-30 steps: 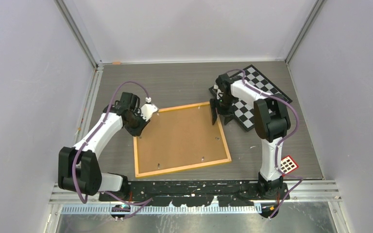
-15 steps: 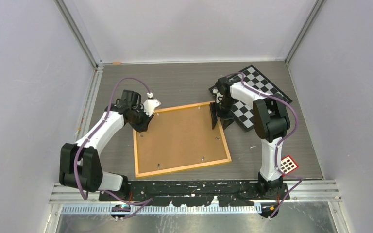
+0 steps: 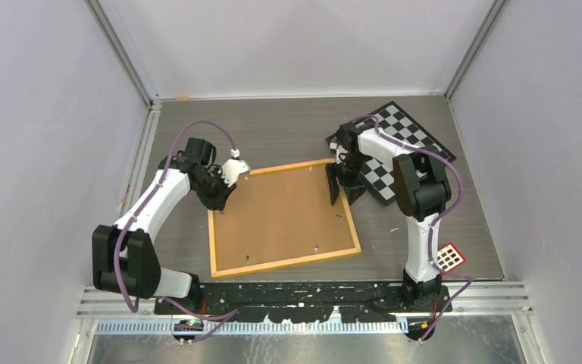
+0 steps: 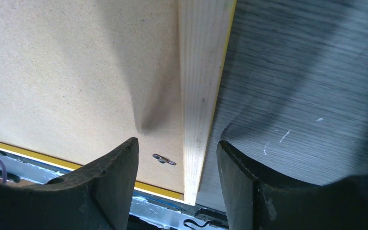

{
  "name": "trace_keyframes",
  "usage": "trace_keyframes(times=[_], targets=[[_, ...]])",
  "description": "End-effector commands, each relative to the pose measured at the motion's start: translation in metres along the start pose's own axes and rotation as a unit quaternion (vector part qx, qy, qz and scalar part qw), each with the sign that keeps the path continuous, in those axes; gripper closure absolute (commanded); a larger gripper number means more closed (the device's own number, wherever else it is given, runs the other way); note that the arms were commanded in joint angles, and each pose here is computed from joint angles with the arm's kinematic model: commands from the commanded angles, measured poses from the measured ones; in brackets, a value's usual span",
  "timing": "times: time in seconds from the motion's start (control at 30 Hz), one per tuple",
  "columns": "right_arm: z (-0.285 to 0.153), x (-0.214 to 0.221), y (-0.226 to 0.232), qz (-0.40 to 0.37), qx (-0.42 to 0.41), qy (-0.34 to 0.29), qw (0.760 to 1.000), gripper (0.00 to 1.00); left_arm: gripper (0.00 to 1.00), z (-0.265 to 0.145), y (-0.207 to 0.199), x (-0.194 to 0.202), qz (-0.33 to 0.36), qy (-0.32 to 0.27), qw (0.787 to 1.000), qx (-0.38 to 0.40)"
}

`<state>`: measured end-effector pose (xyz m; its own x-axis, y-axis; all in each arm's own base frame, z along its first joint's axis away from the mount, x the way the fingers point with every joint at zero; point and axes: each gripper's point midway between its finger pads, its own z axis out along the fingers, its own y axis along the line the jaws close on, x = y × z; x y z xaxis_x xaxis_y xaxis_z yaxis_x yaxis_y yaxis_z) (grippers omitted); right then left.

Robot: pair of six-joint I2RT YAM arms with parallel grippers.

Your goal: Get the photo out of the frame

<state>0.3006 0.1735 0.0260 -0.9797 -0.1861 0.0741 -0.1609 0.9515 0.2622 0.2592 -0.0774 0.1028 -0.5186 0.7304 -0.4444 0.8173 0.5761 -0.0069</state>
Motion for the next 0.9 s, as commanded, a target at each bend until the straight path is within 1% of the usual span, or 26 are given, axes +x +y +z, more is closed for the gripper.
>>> trace_keyframes(times=[0.0,0.2,0.37,0.53,0.73,0.87], targets=[[-0.003,-0.001,0.007,-0.017,-0.005,0.001,1.000,0.35,1.00,0.007,0.009,0.008,0.012,0.028,1.000,-0.002],[-0.001,-0.001,0.006,-0.024,0.004,0.005,1.000,0.35,1.00,0.015,0.020,0.007,0.015,0.035,0.999,-0.013],[0.002,-0.003,0.004,-0.027,0.021,0.002,0.999,0.35,1.00,0.016,0.038,0.001,0.013,0.028,0.998,-0.056],[0.004,-0.007,0.002,-0.030,0.033,-0.005,0.999,0.38,1.00,0.011,0.054,-0.017,0.004,-0.002,0.996,-0.093],[0.006,-0.011,0.000,-0.037,0.043,-0.012,0.998,0.41,1.00,-0.002,0.049,-0.057,-0.002,-0.074,0.995,-0.067],[0.007,-0.013,-0.002,-0.037,0.048,-0.017,0.998,0.42,1.00,-0.002,0.055,-0.081,-0.007,-0.099,0.993,-0.061]])
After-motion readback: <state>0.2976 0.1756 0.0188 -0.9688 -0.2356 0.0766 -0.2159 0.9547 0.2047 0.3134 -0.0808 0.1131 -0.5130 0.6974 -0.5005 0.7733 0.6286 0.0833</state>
